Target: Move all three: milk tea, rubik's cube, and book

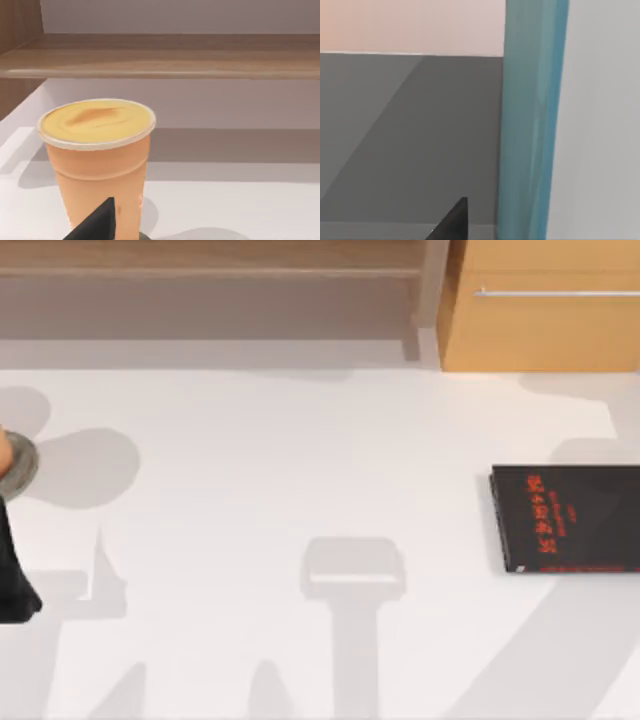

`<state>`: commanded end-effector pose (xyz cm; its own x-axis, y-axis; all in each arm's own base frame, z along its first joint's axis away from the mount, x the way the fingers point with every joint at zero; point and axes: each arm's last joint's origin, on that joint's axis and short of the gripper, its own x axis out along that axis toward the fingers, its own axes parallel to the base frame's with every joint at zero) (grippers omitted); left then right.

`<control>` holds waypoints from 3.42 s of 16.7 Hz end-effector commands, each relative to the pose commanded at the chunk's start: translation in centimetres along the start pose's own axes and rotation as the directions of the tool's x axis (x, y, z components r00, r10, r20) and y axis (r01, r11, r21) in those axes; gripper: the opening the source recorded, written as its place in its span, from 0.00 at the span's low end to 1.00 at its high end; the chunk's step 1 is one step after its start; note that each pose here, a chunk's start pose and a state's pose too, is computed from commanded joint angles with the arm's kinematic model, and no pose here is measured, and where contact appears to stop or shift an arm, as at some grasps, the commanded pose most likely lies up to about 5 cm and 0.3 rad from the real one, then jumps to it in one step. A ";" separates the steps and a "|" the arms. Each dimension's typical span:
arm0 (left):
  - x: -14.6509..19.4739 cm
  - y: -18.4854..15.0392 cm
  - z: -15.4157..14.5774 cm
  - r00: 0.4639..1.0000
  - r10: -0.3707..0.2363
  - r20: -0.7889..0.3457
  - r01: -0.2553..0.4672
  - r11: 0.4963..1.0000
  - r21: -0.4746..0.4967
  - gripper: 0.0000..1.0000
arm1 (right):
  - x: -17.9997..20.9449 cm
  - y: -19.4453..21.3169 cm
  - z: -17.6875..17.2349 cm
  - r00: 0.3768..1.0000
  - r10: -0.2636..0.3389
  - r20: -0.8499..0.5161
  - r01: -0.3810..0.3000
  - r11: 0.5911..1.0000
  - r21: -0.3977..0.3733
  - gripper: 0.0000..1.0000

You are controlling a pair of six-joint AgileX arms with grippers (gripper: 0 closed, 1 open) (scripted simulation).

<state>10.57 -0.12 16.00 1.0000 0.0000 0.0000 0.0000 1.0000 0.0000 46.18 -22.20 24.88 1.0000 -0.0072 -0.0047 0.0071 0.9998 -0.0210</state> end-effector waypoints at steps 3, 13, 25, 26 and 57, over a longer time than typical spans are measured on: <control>0.0 0.0 0.0 1.000 0.000 0.000 0.000 1.000 0.000 1.00 | 0.0 0.0 0.0 1.000 0.000 0.000 0.000 1.000 0.000 0.40; 0.0 0.0 0.0 1.000 0.000 0.000 0.000 1.000 0.000 1.00 | 0.0 0.0 0.0 1.000 0.000 0.000 0.000 1.000 0.000 0.00; 0.0 0.0 0.0 1.000 0.000 0.000 0.000 1.000 0.000 1.00 | -1.1 -0.1 1.8 1.000 0.003 0.029 -0.003 1.000 0.000 0.00; 0.0 0.0 0.0 1.000 0.000 0.000 0.000 1.000 0.000 1.00 | -1.1 -0.2 1.4 1.000 -0.001 0.013 0.001 1.000 0.002 0.00; 0.0 0.0 0.0 1.000 0.000 0.000 0.000 1.000 0.000 1.00 | -25.2 28.8 -15.0 0.883 -0.013 -0.469 0.469 -0.026 0.883 0.00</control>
<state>10.57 -0.12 16.00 1.0000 0.0000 0.0000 0.0000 1.0000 0.0000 21.13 6.48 9.44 0.8806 -0.0290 -0.4730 0.4729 -0.0107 0.8811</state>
